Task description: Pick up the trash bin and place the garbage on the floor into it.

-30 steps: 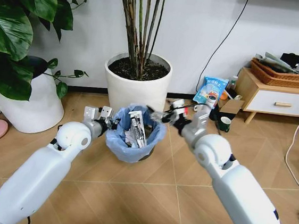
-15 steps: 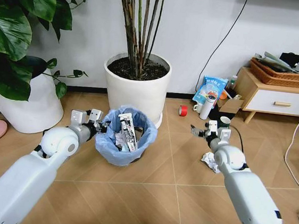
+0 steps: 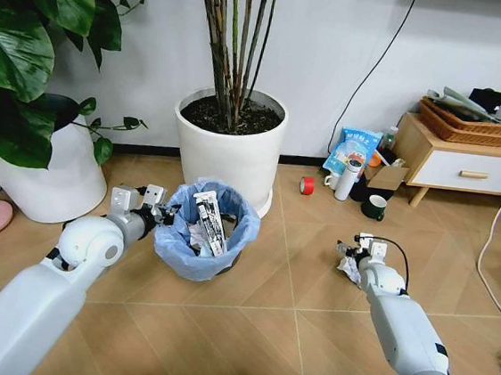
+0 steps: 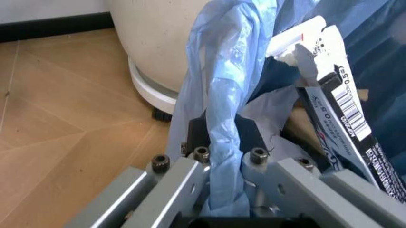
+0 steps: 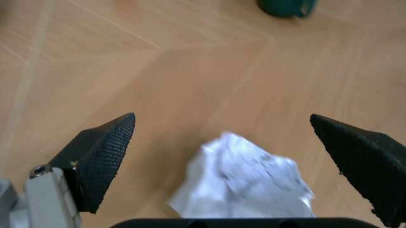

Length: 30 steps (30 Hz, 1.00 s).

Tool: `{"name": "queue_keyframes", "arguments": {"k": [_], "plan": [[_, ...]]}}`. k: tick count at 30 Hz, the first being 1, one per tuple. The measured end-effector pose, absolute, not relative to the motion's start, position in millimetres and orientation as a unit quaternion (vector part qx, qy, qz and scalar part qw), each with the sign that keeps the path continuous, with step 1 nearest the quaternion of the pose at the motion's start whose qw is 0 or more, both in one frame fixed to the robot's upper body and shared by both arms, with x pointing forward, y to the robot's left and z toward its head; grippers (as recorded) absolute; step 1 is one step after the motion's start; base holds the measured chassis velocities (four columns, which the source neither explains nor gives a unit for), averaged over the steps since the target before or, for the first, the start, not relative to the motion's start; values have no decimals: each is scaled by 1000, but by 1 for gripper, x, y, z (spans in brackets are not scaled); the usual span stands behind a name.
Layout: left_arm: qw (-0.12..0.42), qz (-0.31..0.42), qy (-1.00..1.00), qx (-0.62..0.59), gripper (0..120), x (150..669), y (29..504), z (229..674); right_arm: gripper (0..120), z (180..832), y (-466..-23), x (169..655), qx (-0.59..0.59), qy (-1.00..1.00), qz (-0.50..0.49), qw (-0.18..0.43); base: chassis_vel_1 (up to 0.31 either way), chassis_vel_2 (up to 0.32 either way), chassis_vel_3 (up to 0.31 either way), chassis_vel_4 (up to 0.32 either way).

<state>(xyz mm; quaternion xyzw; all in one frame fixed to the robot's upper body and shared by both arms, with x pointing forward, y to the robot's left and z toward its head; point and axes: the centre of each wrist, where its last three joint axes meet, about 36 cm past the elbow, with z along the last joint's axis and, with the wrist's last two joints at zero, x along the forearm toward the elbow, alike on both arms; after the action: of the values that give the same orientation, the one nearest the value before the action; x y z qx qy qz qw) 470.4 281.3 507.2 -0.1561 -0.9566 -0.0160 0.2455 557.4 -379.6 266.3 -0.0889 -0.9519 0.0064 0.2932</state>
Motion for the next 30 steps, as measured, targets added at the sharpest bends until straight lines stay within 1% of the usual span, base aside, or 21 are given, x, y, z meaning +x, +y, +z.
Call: {"name": "queue_keyframes", "arguments": {"k": [9,12,22,24,25,26,27,28,29,30], "plan": [[245,-16,-956,-161,0,469,281,507,100,241,-387,546,-114,-941,15,317,0,0,0,0],[245,-17,-956,-164,0,469,282,507,100,230,-385,543,-123,-936,4,331,0,0,0,0],[244,-16,-955,-167,0,470,283,507,100,217,-378,544,-130,-929,-19,347,0,0,0,0],[244,-16,-955,-167,0,470,284,506,90,213,-377,543,-131,-926,-22,352,0,0,0,0],[244,-16,-955,-167,0,470,284,506,90,213,-377,543,-131,-926,-22,352,0,0,0,0],[244,-16,-955,-167,0,470,284,506,87,212,-377,542,-132,-926,-23,354,0,0,0,0],[243,-16,-955,-167,0,470,284,506,80,210,-377,541,-132,-925,-24,355,0,0,0,0],[243,-15,-955,-167,0,470,285,506,77,209,-377,541,-133,-925,-24,355,0,0,0,0],[243,-15,-955,-167,0,470,285,506,77,209,-377,541,-133,-925,-24,355,0,0,0,0],[243,-15,-955,-167,0,470,285,506,70,208,-377,540,-133,-925,-25,355,0,0,0,0]]}}
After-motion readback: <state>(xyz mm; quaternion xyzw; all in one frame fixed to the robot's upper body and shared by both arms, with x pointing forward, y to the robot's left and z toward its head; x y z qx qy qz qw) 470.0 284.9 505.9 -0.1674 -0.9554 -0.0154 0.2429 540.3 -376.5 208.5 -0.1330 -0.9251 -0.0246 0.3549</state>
